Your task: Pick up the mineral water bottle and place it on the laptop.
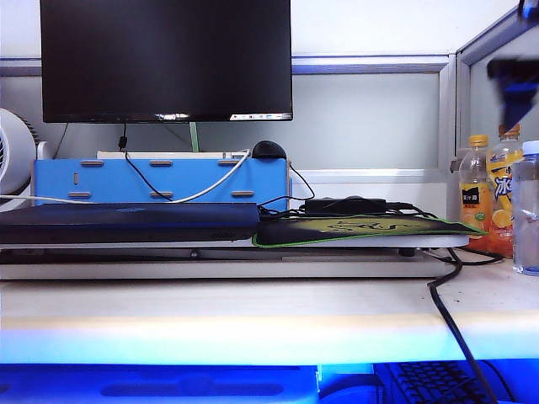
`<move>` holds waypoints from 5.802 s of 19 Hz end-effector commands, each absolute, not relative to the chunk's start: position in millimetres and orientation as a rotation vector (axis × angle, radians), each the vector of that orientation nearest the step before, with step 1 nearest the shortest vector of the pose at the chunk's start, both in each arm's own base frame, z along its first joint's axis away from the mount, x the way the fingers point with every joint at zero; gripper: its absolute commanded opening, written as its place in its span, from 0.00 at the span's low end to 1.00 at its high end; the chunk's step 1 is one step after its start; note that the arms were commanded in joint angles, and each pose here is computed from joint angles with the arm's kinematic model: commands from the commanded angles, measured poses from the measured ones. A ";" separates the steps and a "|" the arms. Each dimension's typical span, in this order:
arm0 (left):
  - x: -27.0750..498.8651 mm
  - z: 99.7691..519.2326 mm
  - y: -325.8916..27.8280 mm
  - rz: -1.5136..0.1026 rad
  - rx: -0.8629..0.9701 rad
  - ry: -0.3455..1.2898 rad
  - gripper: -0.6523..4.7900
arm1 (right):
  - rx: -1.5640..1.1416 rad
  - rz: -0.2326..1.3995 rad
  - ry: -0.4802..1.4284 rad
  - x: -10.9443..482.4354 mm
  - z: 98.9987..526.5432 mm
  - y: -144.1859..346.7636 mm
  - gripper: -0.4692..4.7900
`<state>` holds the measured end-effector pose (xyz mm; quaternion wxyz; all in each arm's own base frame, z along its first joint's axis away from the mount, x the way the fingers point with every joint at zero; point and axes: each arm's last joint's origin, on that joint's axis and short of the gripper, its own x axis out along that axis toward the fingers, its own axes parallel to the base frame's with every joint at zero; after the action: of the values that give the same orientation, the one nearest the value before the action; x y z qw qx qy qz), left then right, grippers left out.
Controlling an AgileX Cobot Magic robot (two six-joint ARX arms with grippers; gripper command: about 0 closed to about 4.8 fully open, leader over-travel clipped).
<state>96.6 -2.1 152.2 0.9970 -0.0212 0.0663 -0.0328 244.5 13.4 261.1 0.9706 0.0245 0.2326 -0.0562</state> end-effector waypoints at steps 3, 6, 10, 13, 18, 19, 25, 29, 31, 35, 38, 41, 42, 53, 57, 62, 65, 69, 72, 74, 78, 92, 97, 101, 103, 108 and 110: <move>96.6 153.6 -2.3 -0.069 -0.041 0.122 0.12 | 0.017 -0.165 0.550 267.7 232.4 13.7 1.00; 96.6 153.6 -2.2 -0.068 -0.041 0.122 0.12 | 0.004 -0.221 0.488 277.1 230.9 12.6 1.00; 96.6 153.6 -2.2 -0.068 -0.041 0.122 0.12 | -0.011 -0.300 0.332 284.6 242.7 10.7 1.00; 96.6 153.6 -2.2 -0.068 -0.041 0.122 0.12 | -0.055 -0.294 0.300 291.0 241.0 10.8 1.00; 96.6 153.6 -2.2 -0.068 -0.041 0.122 0.12 | -0.054 -0.311 0.313 309.7 216.6 7.6 1.00; 96.6 153.6 -2.2 -0.068 -0.041 0.122 0.12 | -0.056 -0.338 0.304 311.6 214.7 6.5 1.00; 96.6 153.6 -2.2 -0.068 -0.041 0.122 0.12 | -0.034 -0.406 0.239 316.6 215.9 -14.2 1.00; 96.6 153.6 -2.2 -0.068 -0.041 0.122 0.12 | -0.058 -0.347 0.260 319.5 210.8 -21.0 1.00; 96.6 153.6 -2.2 -0.069 -0.041 0.122 0.12 | -0.069 -0.291 0.274 323.0 206.9 -19.5 1.00; 96.6 153.6 -2.2 -0.068 -0.041 0.122 0.12 | -0.097 -0.258 0.273 333.9 205.5 -19.3 1.00; 96.6 153.6 -2.2 -0.068 -0.041 0.122 0.12 | -0.104 -0.239 0.300 349.0 205.2 -19.4 1.00; 96.6 153.6 -2.2 -0.068 -0.041 0.122 0.12 | -0.104 -0.239 0.309 354.6 204.5 -19.6 1.00; 96.6 153.6 -2.2 -0.068 -0.041 0.122 0.12 | -0.106 -0.252 0.308 354.8 205.1 -20.0 1.00; 96.6 153.6 -2.2 -0.068 -0.041 0.122 0.12 | -0.114 -0.285 0.331 353.9 203.5 -20.7 0.10; 96.6 153.6 -2.2 -0.068 -0.041 0.122 0.12 | -0.107 -0.289 0.260 356.2 222.0 -20.8 0.10; 96.6 153.6 -2.2 -0.068 -0.041 0.122 0.12 | -0.090 -0.293 0.108 351.8 273.1 -20.3 0.09; 96.6 153.6 -2.2 -0.068 -0.041 0.122 0.12 | -0.077 -0.253 -0.008 337.7 323.1 -18.0 0.09; 96.6 153.6 -2.2 -0.068 -0.041 0.122 0.12 | -0.076 -0.100 -0.075 322.0 370.3 6.0 0.09; 96.6 153.6 -2.2 -0.068 -0.041 0.122 0.12 | -0.071 0.027 -0.124 317.1 387.8 29.9 0.09; 96.6 153.6 -2.2 -0.068 -0.041 0.122 0.12 | -0.066 0.107 -0.143 314.9 394.4 46.4 0.09; 96.6 153.6 -2.2 -0.068 -0.041 0.122 0.12 | -0.061 0.220 -0.139 313.4 391.5 75.2 0.09; 96.6 153.6 -2.2 -0.068 -0.041 0.122 0.12 | 0.017 0.647 -0.073 337.8 385.3 171.8 0.09; 96.6 153.6 -2.2 -0.068 -0.041 0.122 0.12 | 0.032 0.748 -0.019 343.2 367.8 202.5 0.09; 96.6 153.6 -2.2 -0.068 -0.041 0.122 0.12 | 0.018 0.827 0.021 340.0 352.3 226.8 0.09; 96.6 153.6 -2.2 -0.068 -0.041 0.122 0.12 | 0.010 0.852 0.050 339.1 342.2 238.6 0.09; 96.6 153.6 -2.1 -0.067 -0.041 0.122 0.12 | -0.021 0.865 0.078 340.7 321.9 258.2 0.09; 96.6 153.6 -2.1 -0.067 -0.041 0.122 0.12 | -0.043 0.835 0.088 342.5 311.7 265.8 0.09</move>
<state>96.6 -2.1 152.3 0.9970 -0.0212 0.0661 -0.0332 343.3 262.2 298.7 0.9053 -0.0232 0.0911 0.4142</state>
